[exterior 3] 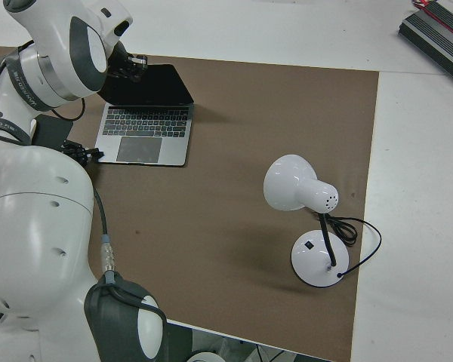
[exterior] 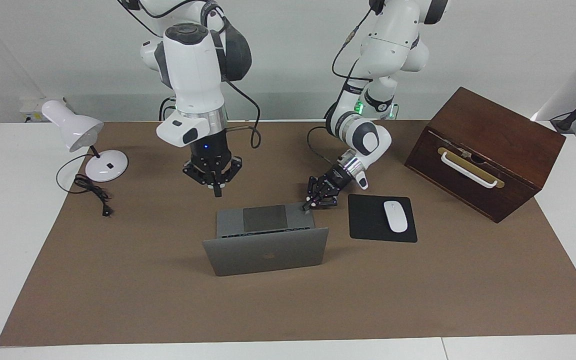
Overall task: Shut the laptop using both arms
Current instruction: 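Reach the right gripper to the laptop screen's top edge, then push the laptop screen down toward the keyboard with the right gripper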
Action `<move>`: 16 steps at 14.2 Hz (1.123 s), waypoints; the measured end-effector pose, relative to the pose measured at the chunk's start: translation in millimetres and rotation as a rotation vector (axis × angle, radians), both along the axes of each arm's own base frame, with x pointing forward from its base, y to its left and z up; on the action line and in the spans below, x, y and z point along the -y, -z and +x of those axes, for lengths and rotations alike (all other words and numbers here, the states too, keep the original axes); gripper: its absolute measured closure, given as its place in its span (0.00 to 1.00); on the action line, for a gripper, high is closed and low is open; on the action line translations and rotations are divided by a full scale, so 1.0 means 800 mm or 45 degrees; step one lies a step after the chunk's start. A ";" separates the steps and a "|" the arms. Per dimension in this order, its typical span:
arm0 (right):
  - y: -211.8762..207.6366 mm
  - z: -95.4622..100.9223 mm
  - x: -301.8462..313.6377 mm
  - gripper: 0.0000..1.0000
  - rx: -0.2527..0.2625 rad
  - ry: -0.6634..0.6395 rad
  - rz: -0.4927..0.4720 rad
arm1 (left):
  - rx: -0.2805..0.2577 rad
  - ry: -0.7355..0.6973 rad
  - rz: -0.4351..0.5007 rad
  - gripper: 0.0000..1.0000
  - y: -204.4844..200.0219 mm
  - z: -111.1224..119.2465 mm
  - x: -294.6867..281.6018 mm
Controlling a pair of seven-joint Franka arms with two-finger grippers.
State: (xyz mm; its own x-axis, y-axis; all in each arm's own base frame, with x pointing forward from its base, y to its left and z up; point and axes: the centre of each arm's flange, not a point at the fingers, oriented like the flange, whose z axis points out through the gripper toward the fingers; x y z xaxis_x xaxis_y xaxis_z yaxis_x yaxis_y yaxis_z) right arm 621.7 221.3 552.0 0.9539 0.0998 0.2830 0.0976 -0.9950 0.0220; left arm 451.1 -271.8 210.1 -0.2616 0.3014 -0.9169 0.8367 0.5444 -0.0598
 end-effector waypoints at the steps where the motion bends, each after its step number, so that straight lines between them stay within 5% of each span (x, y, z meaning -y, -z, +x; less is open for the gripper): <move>1: 0.003 0.004 -0.005 0.99 0.003 -0.006 -0.001 | 0.000 0.000 0.001 0.99 0.000 0.000 0.000; 16: 0.015 0.068 -0.056 0.99 0.178 -0.068 0.032 | 0.010 0.005 0.010 0.99 0.000 -0.001 0.001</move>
State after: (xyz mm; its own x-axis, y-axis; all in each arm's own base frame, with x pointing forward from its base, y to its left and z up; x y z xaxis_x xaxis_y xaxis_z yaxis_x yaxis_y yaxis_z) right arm 676.2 266.5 539.8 0.8985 0.1409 0.4158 0.1485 -0.9888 0.0142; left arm 450.7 -273.0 210.4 -0.2534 0.3095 -0.9165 0.8391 0.5417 -0.0491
